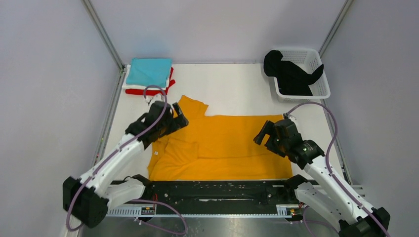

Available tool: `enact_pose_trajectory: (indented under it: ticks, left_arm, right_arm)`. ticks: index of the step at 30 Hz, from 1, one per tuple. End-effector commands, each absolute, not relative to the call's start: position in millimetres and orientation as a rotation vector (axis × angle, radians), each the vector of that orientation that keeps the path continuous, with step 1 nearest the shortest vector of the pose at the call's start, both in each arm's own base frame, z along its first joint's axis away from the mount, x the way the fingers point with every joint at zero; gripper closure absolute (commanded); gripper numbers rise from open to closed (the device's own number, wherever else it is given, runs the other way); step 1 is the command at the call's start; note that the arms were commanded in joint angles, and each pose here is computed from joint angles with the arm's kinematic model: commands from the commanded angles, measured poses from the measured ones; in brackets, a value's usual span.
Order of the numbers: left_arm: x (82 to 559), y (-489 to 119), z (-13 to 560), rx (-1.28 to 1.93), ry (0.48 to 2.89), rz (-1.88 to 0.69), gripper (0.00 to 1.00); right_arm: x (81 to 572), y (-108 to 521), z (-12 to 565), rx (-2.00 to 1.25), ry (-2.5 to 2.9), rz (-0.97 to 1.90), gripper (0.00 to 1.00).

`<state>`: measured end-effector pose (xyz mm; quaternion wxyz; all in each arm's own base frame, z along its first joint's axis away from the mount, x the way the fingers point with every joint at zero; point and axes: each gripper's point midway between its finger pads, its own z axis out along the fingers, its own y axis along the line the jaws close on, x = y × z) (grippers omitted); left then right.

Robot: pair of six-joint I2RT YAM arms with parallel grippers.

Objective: Fold and stack the t-shirts
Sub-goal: Fold the flattened tshirt in 1/3 of the way, then grab the side of the flattened tshirt furthest away from the robot with both arms

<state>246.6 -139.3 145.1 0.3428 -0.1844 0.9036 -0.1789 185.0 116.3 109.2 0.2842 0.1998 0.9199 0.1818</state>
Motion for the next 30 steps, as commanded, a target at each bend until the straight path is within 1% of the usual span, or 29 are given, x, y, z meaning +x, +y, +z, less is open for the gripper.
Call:
enact_pose_trajectory:
  ticks: [1,6,8,10,13,15,17,22,25,28,30]
  left_arm:
    - [307,-122,164,-0.478,2.313,-0.287,0.01]
    - [384,-115,153,-0.515,2.376,-0.139,0.01]
    - [417,-114,146,-0.510,2.383,-0.109,0.01]
    - [448,-120,134,-0.478,2.421,-0.130,0.01]
    - [489,-119,111,-0.451,2.484,-0.113,0.02]
    - [510,-111,97,-0.456,2.509,-0.031,0.02]
    - [526,-110,86,-0.435,2.530,0.010,0.04]
    - [550,-110,63,-0.408,2.526,0.051,0.11]
    - [552,-110,47,-0.404,2.551,0.064,0.21]
    - [545,-113,36,-0.411,2.586,0.049,0.31]
    - [540,-114,30,-0.414,2.605,0.047,0.39]
  right_arm:
    - [212,95,126,0.531,2.336,0.325,0.01]
    - [220,93,123,0.472,2.345,0.275,0.01]
    - [222,90,118,0.462,2.362,0.243,0.00]
    - [224,86,115,0.464,2.376,0.217,0.00]
    - [227,81,109,0.473,2.395,0.195,0.00]
    - [228,81,105,0.474,2.410,0.203,0.01]
    - [227,81,99,0.477,2.434,0.211,0.00]
    - [225,78,86,0.496,2.493,0.206,0.01]
    - [224,78,81,0.503,2.519,0.215,0.01]
    - [224,75,79,0.515,2.522,0.203,0.01]
    - [225,72,80,0.524,2.513,0.185,0.01]
